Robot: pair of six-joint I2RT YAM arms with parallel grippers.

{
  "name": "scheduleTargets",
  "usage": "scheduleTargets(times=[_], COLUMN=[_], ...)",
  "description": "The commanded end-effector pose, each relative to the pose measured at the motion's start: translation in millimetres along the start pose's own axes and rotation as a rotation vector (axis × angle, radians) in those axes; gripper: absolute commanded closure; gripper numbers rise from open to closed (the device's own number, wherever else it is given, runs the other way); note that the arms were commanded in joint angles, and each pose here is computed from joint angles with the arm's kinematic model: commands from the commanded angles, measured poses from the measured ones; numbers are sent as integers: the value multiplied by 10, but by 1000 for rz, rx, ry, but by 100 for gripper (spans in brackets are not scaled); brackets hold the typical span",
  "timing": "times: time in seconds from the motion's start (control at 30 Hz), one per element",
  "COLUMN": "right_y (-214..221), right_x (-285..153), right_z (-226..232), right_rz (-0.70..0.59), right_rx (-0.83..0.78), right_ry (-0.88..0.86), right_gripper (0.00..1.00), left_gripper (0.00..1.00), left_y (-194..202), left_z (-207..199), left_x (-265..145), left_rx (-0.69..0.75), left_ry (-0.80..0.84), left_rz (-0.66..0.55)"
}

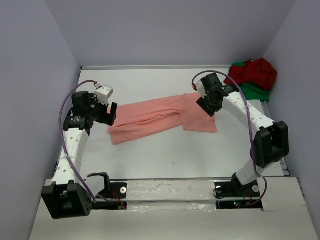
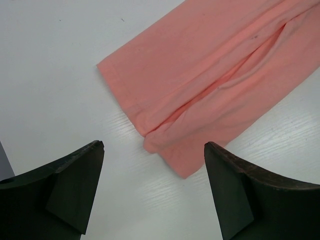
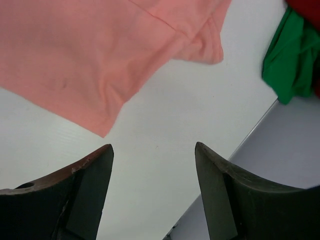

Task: Fold and stack the t-shirts
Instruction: Fold the other side of the tshirt into a rectangle

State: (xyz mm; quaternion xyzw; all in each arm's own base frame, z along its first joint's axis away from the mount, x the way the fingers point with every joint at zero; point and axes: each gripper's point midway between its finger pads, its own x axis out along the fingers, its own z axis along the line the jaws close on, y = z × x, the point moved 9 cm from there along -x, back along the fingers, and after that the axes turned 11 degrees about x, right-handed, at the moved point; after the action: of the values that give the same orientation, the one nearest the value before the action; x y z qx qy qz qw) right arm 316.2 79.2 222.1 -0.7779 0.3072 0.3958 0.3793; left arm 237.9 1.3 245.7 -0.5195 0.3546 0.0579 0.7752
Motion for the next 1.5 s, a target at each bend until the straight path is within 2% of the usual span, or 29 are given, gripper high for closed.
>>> scheduleTargets(times=[0.0, 0.17, 0.27, 0.4, 0.53, 0.67, 0.93, 1.23, 1.47], right_y=[-73, 114, 110, 33, -17, 38, 196, 270, 217], right_x=[-288, -28, 110, 99, 59, 71, -30, -76, -12], right_z=[13, 84, 77, 110, 128, 108, -119, -245, -238], right_rz=[-177, -98, -59, -90, -121, -110, -107, -95, -78], right_rx=[-115, -250, -257, -203, -126, -87, -17, 20, 29], right_ry=[-203, -194, -137, -172, -185, -166, -76, -26, -27], right_gripper=[29, 32, 32, 32, 31, 31, 30, 29, 29], left_gripper=[9, 9, 9, 9, 11, 11, 12, 14, 15], left_y=[46, 27, 8, -66, -126, -174, -71, 77, 271], left_z=[-2, -11, -86, -160, -266, -307, -335, -396, -400], left_x=[19, 26, 95, 256, 580, 860, 1337, 1582, 1676], left_rx=[14, 16, 12, 32, 80, 150, 168, 193, 212], left_ry=[8, 39, 150, 253, 350, 365, 453, 553, 560], left_rz=[1, 1, -5, 2, 67, 104, 227, 316, 404])
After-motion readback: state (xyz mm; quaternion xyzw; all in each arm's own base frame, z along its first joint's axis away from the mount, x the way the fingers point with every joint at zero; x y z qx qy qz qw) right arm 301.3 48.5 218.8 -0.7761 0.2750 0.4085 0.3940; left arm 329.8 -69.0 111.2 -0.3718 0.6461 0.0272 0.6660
